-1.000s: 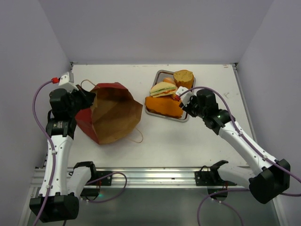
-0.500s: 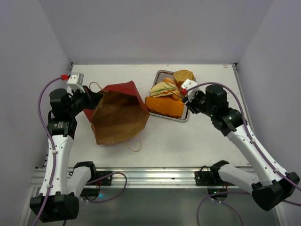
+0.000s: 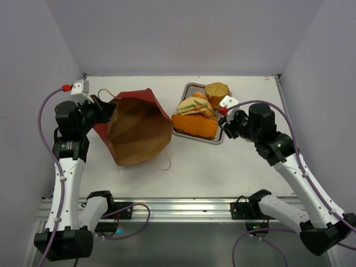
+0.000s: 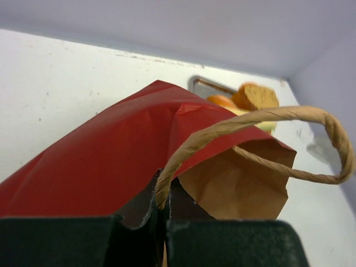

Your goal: Take the fake bread out of the paper bag

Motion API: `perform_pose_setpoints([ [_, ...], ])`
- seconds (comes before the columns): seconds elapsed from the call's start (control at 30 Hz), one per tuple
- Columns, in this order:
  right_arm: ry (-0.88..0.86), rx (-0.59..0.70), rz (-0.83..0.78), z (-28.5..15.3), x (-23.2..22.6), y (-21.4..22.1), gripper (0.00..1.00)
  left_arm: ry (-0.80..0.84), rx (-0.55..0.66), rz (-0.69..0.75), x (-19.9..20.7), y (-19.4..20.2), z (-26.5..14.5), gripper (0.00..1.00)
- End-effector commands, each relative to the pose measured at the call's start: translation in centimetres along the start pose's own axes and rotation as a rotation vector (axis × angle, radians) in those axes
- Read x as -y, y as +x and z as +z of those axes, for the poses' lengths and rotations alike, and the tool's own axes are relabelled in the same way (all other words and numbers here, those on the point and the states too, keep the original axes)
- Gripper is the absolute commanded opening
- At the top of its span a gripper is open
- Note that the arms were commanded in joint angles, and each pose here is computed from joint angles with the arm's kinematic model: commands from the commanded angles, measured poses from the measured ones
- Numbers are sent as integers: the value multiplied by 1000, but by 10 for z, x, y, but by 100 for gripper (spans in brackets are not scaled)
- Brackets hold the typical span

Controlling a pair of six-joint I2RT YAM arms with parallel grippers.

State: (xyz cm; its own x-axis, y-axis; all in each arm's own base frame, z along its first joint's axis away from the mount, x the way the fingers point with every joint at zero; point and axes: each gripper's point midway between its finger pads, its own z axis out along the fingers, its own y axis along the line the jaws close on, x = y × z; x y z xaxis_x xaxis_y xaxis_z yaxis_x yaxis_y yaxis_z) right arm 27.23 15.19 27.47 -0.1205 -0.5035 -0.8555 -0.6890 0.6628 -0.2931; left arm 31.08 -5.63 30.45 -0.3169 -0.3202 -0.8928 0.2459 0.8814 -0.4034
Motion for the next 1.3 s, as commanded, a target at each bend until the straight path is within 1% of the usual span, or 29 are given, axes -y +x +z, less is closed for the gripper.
perform_pose_setpoints([
  [0.0,13,62,24,-11,3,-16,37,-183,219,-231,-13,-70,-4,0],
  [0.07,29,57,37,-11,6,-14,36,-217,224,-335,-17,-75,0,0],
  [0.17,65,50,77,-13,15,-12,36,-242,205,-476,-26,-78,18,0],
  [0.2,80,41,104,-13,20,-9,36,-240,180,-527,-31,-77,32,0],
  [0.27,95,41,134,-15,25,-9,35,-227,153,-581,-36,-74,48,0],
  [0.3,97,40,148,-15,27,-8,35,-215,115,-612,-42,-66,62,0],
  [0.33,111,32,178,-15,32,-5,35,-191,128,-645,-43,-70,69,0],
  [0.37,120,32,193,-16,35,-4,35,-182,119,-669,-47,-68,76,0],
  [0.4,118,31,207,-17,37,-3,34,-193,97,-702,-59,-61,87,0],
  [0.47,134,21,250,-18,44,3,34,-190,104,-748,-71,-63,96,0],
  [0.5,134,21,258,-19,45,4,34,-200,82,-772,-82,-54,106,0],
  [0.57,144,18,279,-21,50,9,34,-207,99,-797,-100,-60,112,0],
  [0.6,145,17,282,-21,50,10,34,-212,72,-819,-114,-51,121,0],
  [0.67,157,16,291,-23,53,13,34,-213,50,-827,-124,-48,129,0],
  [0.7,161,14,294,-24,54,14,34,-216,30,-837,-132,-44,135,2],
  [0.73,176,8,299,-25,57,16,34,-214,22,-838,-134,-41,137,7],
  [0.77,179,1,303,-24,58,19,34,-206,14,-841,-135,-40,139,18],
  [0.83,195,-10,314,-24,62,23,34,-179,2,-851,-138,-39,140,33],
  [0.87,209,-22,325,-24,65,27,34,-169,0,-851,-139,-39,139,45],
  [0.9,215,-31,332,-23,67,30,34,-153,2,-847,-140,-43,137,50],
  [0.93,230,-47,356,-22,72,36,34,-144,9,-825,-141,-47,135,59],
  [0.97,237,-59,370,-20,74,41,34,-135,14,-805,-141,-51,133,74],
  [1.03,256,-95,415,-17,83,55,33,-113,28,-741,-139,-63,129,84],
  [1.07,260,-104,447,-15,85,60,33,-111,34,-717,-139,-66,127,91],
  [1.17,281,-141,556,-12,99,82,33,-103,57,-628,-136,-79,118,100],
  [1.23,293,-157,629,-12,108,96,32,-108,63,-557,-132,-86,110,100],
  [1.27,289,-188,664,-6,111,108,32,-102,81,-519,-126,-96,105,100],
])
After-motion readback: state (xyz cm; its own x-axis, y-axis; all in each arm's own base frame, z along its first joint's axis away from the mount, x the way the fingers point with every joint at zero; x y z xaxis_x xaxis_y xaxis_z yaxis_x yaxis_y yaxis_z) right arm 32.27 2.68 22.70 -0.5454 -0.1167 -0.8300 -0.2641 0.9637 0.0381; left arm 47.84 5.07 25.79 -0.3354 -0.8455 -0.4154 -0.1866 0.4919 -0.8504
